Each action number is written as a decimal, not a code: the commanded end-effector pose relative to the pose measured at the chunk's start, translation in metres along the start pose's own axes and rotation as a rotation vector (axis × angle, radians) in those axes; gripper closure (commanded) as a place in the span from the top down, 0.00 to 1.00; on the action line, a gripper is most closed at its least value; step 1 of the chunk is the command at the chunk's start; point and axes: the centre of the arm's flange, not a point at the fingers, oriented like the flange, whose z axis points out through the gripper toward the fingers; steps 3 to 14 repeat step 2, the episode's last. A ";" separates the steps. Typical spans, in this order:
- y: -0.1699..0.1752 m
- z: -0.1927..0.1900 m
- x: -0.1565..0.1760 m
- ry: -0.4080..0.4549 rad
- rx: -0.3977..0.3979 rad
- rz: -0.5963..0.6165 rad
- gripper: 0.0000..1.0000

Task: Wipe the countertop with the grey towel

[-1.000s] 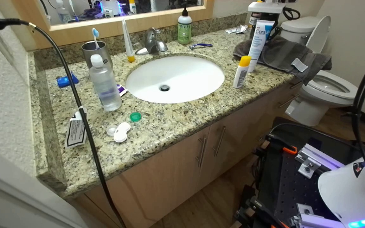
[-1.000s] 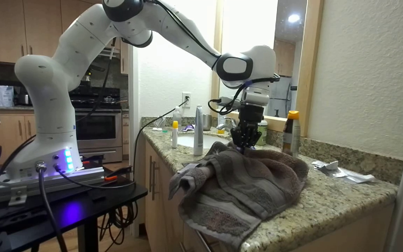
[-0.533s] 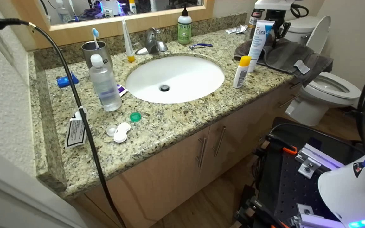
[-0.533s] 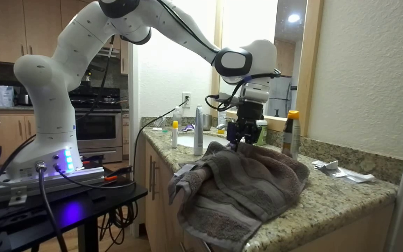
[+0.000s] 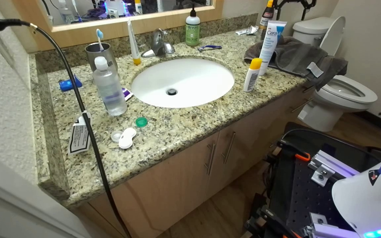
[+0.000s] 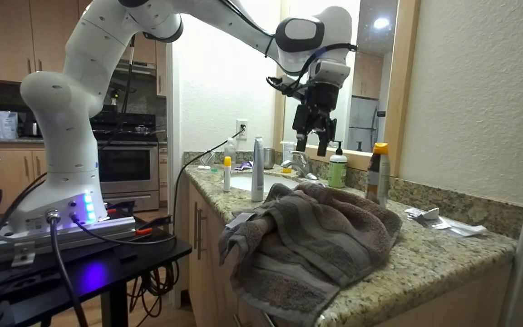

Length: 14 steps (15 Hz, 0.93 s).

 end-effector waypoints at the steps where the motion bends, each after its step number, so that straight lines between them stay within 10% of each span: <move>1: 0.003 -0.017 -0.006 0.003 0.004 -0.034 1.00; 14: 0.007 -0.034 -0.011 0.006 0.013 -0.058 1.00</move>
